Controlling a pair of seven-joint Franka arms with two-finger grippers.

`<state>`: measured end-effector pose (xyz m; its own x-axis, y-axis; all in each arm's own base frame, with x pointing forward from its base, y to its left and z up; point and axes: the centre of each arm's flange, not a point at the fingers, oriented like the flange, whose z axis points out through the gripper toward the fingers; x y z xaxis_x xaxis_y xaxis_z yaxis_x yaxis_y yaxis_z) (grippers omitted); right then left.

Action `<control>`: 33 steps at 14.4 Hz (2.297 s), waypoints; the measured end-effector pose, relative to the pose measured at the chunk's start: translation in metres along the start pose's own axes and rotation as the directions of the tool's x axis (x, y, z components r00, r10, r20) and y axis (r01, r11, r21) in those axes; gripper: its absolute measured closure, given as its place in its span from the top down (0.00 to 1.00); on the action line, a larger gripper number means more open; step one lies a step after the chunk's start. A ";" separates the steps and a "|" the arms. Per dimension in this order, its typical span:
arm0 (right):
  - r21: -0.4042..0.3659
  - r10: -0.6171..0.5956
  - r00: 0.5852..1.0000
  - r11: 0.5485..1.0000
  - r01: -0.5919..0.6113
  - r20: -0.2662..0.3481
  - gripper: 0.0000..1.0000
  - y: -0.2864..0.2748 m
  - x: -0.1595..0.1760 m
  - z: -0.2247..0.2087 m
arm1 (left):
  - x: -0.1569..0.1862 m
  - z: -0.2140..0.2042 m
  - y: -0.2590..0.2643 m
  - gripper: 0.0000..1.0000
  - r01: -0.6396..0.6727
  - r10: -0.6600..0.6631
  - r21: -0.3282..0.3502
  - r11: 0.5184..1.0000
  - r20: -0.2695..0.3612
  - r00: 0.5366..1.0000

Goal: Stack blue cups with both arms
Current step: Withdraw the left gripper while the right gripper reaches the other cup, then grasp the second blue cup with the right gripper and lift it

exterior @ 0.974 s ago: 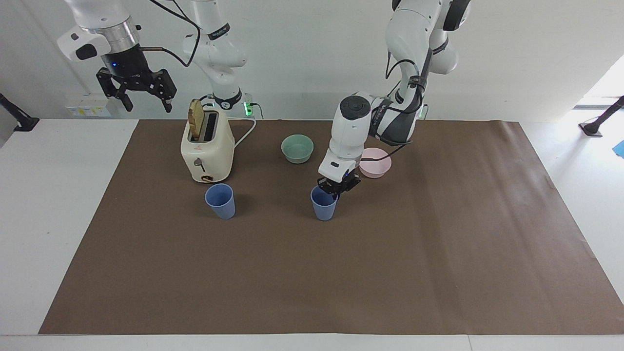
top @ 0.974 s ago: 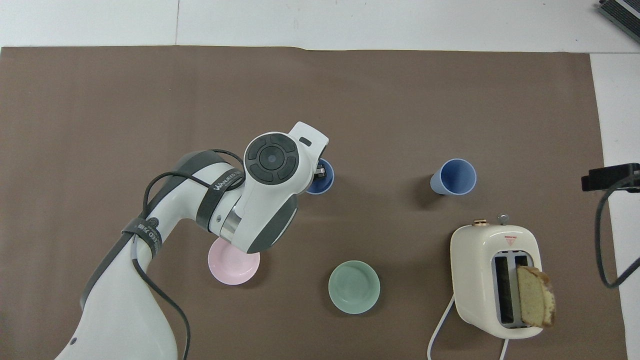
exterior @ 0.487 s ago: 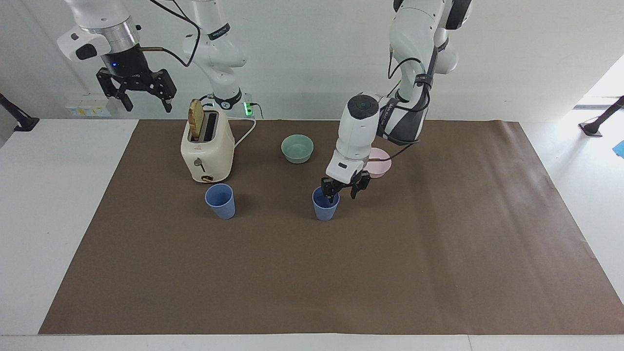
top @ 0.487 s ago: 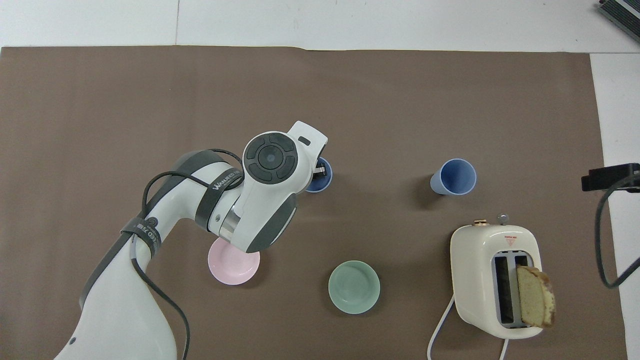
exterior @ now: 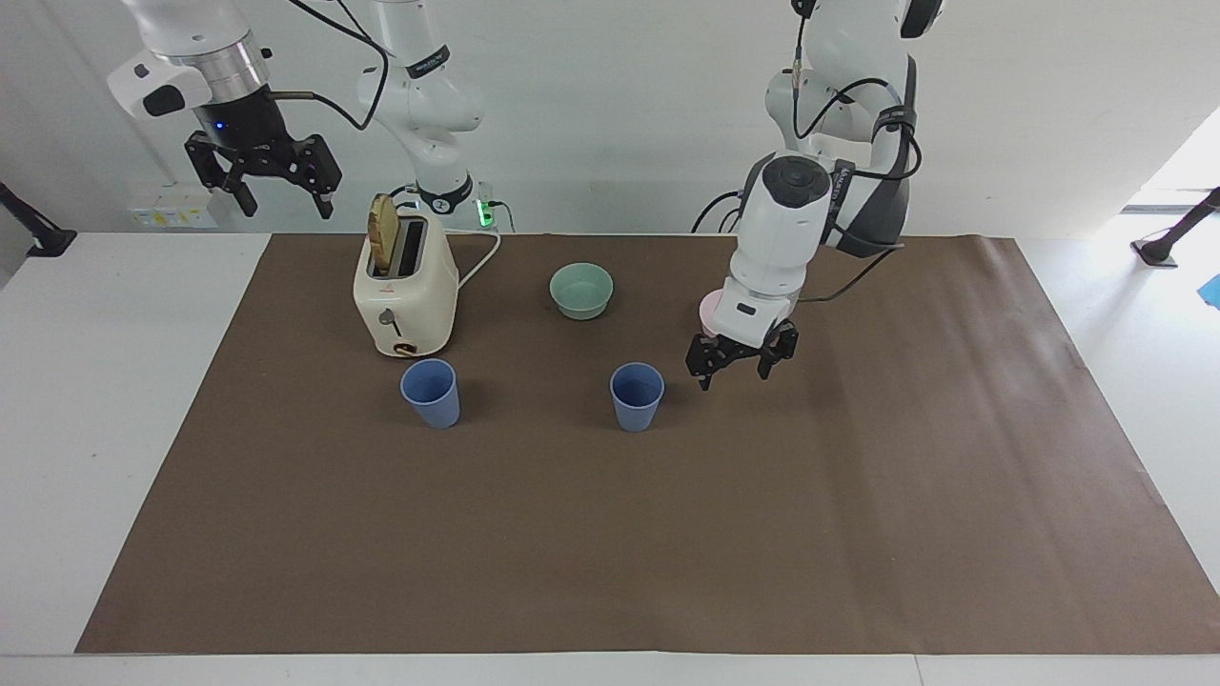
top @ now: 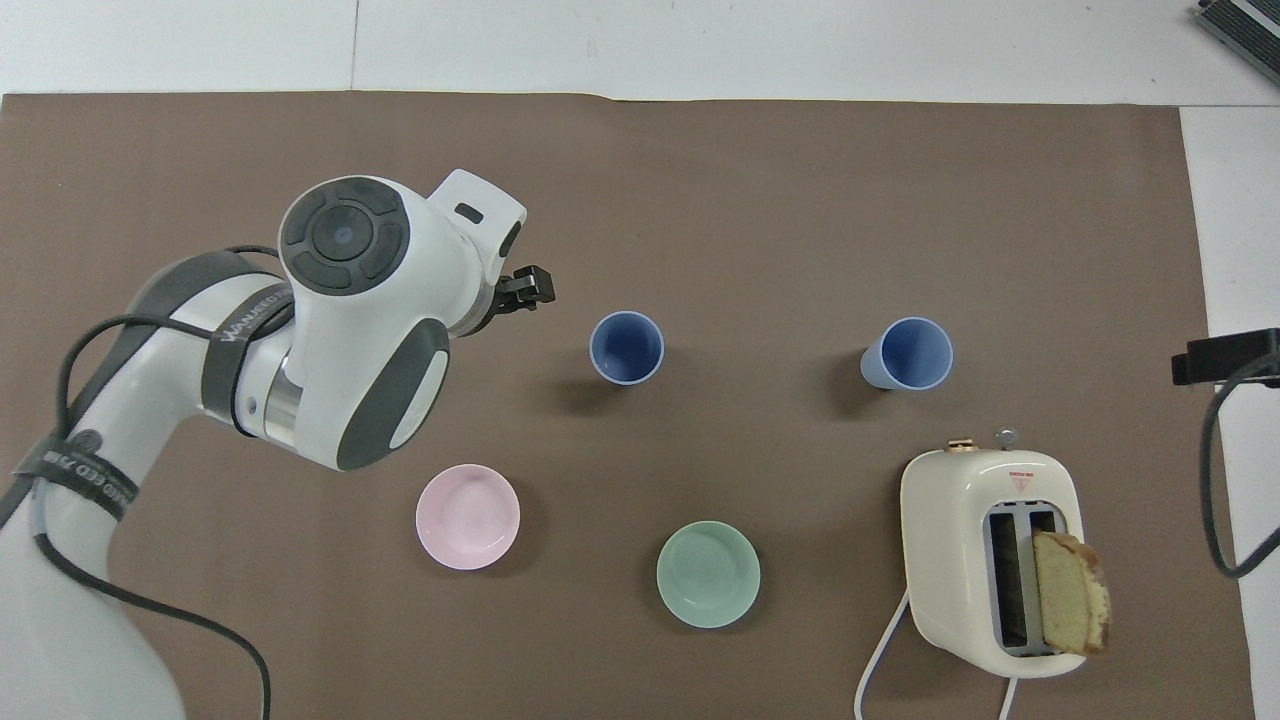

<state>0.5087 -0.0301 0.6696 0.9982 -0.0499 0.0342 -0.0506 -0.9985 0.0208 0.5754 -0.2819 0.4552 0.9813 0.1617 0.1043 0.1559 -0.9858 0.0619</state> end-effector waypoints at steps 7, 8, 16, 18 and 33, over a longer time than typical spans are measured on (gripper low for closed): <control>0.004 -0.021 0.999 1.000 0.021 0.045 1.00 -0.012 0.007 0.090 | 0.035 -0.045 -0.111 1.00 -0.120 0.119 0.033 0.992 0.030 0.993; 0.006 -0.028 0.999 1.000 0.028 0.043 1.00 -0.016 0.011 0.109 | 0.037 -0.049 -0.128 1.00 -0.139 0.138 0.034 0.990 0.031 0.990; 0.042 -0.054 0.998 0.998 0.054 0.012 1.00 -0.048 0.067 0.226 | 0.043 -0.069 -0.233 1.00 -0.312 0.308 0.032 0.949 0.101 0.946; 0.046 -0.064 0.998 0.997 0.063 0.017 1.00 -0.061 0.069 0.234 | 0.040 -0.082 -0.236 1.00 -0.343 0.340 0.031 0.939 0.090 0.936; 0.063 -0.048 0.996 0.997 0.043 0.078 1.00 -0.068 0.075 0.328 | 0.017 -0.204 -0.230 1.00 -0.369 0.365 0.034 0.929 0.098 0.926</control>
<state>0.5978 0.0267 0.3433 0.9990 -0.0039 -0.0446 -0.0057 -0.9992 -0.0407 0.5327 -0.0431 0.6450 0.9766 -0.2142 0.0214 -0.2139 -0.9767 -0.0145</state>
